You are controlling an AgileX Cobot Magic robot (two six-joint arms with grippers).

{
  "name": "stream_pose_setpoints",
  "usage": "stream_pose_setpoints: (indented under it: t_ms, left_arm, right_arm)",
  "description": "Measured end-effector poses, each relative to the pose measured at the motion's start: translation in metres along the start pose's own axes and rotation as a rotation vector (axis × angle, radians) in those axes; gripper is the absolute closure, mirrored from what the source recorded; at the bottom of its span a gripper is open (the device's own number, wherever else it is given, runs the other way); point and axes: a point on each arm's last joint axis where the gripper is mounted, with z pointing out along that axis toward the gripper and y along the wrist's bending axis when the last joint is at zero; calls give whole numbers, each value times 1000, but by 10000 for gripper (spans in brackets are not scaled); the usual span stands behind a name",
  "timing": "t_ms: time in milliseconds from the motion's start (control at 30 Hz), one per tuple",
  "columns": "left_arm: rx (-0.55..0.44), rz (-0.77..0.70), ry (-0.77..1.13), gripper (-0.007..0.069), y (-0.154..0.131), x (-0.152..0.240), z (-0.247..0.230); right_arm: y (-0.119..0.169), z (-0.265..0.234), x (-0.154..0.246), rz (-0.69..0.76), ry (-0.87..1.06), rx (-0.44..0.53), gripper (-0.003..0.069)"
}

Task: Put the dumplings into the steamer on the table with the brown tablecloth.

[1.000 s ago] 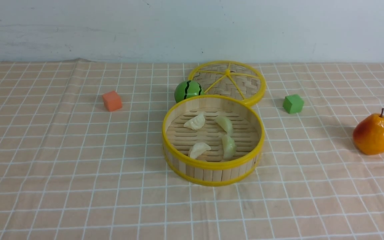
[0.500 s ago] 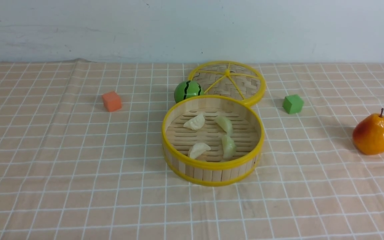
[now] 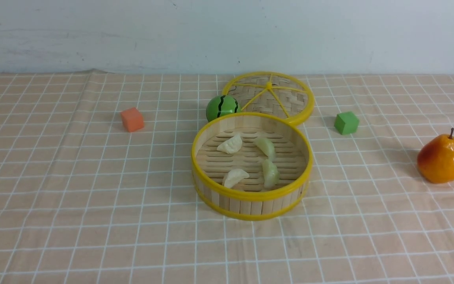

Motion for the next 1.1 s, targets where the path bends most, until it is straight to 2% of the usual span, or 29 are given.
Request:
stream_pose_setpoints:
  t_ms: [1100]
  left_arm:
    - [0,-1,0,628,0,0,0]
  right_arm:
    - [0,0,0,0,0,0,555]
